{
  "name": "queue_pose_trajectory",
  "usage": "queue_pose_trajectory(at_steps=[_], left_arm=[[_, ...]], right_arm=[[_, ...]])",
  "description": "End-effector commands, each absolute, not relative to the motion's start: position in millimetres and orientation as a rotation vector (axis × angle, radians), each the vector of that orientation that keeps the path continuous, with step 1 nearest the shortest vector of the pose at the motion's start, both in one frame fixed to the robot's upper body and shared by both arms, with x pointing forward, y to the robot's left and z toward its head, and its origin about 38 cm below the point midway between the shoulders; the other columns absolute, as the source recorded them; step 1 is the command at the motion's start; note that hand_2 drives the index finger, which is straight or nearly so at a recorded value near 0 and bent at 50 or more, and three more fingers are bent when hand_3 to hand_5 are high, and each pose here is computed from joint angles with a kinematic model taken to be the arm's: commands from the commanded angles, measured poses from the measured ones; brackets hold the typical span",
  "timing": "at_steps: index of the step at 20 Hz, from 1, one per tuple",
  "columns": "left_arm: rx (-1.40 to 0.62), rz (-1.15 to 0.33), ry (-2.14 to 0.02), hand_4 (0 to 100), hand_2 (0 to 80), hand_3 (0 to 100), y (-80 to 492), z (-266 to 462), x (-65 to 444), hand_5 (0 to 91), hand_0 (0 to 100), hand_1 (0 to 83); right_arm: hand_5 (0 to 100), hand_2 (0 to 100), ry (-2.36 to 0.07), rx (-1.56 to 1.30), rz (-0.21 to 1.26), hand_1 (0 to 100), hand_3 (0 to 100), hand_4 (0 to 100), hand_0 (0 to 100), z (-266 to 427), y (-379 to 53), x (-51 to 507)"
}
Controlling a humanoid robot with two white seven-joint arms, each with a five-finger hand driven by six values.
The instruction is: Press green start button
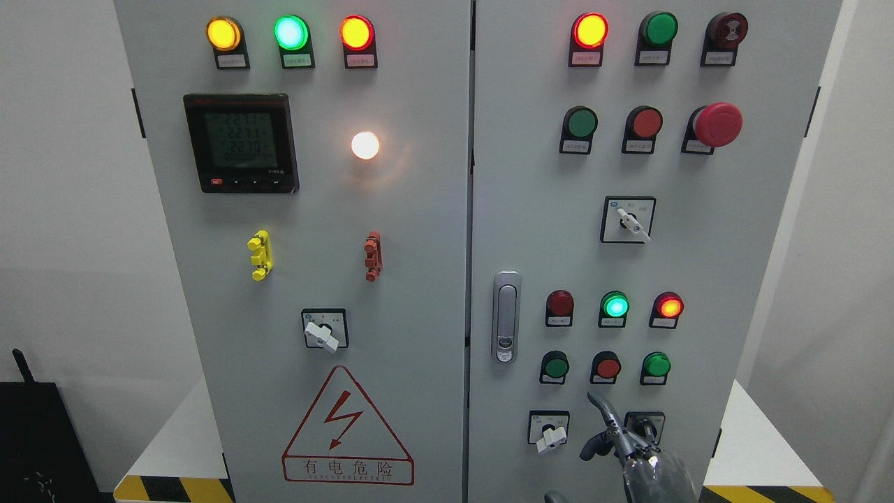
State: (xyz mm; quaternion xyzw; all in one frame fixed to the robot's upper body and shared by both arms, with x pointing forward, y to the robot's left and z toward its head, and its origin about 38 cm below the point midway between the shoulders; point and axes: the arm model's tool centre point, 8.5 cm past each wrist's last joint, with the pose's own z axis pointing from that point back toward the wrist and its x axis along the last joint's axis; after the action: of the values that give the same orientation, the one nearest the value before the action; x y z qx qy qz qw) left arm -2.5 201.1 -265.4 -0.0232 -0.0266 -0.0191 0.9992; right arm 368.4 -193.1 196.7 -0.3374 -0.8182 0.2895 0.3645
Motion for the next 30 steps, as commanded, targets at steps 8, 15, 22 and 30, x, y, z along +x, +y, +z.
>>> queue_pose_trajectory(at_steps=[8, 15, 22, 30], left_arm=[[-0.047, -0.038, -0.053, 0, 0.0, 0, 201.1, -265.4, -2.3, 0.0, 12, 55.6], [-0.047, -0.038, -0.053, 0, 0.0, 0, 201.1, -265.4, -2.3, 0.0, 12, 55.6], [-0.047, -0.038, -0.053, 0, 0.0, 0, 201.1, -265.4, -2.3, 0.0, 12, 55.6], [-0.047, -0.038, -0.053, 0, 0.0, 0, 201.1, -265.4, -2.3, 0.0, 12, 55.6]], right_arm=[[84, 0, -2.036, -0.902, 0.829, 16, 70, 70, 12, 186.8, -188.6, 399.1], [85, 0, -2.024, -0.872, 0.851, 13, 70, 71, 13, 181.8, -181.4, 412.2], [85, 0, -2.020, -0.862, 0.868, 12, 70, 71, 12, 180.1, -175.6, 417.6], [84, 0, -2.027, -0.871, 0.862, 12, 70, 70, 10, 184.7, -176.1, 421.7]])
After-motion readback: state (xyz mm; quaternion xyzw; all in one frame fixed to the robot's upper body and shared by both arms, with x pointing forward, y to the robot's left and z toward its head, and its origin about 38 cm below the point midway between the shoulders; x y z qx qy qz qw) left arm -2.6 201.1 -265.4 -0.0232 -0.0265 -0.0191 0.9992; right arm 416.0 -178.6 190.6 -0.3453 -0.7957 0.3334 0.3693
